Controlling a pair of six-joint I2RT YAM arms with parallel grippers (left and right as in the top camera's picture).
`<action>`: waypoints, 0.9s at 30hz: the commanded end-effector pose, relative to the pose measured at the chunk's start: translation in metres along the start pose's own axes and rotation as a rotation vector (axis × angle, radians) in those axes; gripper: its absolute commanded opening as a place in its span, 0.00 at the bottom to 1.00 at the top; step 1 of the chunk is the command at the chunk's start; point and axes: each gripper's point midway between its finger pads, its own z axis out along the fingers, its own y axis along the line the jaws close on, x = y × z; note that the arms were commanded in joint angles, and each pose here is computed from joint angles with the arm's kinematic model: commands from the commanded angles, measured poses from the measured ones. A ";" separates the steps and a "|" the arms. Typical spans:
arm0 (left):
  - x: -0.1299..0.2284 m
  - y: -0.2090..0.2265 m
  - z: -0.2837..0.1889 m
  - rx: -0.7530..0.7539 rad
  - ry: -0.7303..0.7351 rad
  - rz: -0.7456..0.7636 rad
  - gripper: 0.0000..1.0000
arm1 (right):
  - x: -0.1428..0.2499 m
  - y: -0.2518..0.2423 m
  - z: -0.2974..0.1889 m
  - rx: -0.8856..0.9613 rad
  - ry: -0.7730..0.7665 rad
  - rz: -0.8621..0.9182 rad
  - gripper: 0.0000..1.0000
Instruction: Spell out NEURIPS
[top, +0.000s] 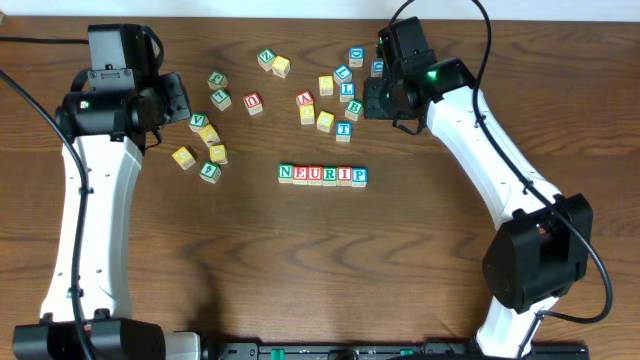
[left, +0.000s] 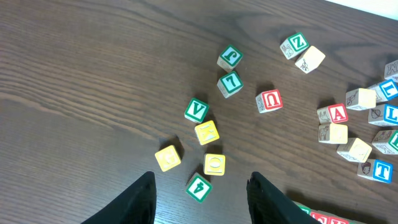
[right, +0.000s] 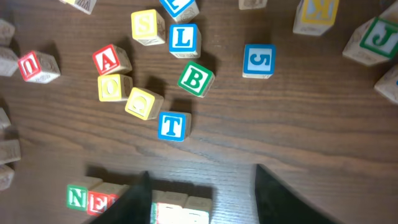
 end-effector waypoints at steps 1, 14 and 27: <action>-0.006 0.002 -0.002 -0.006 -0.014 -0.009 0.47 | -0.007 0.006 -0.016 -0.017 -0.030 -0.015 0.52; -0.006 0.002 -0.002 -0.006 -0.014 -0.008 0.47 | 0.004 0.003 -0.015 -0.001 0.015 -0.055 0.93; -0.006 0.002 -0.002 -0.006 -0.014 -0.009 0.47 | 0.003 0.014 -0.017 -0.057 0.020 -0.030 0.90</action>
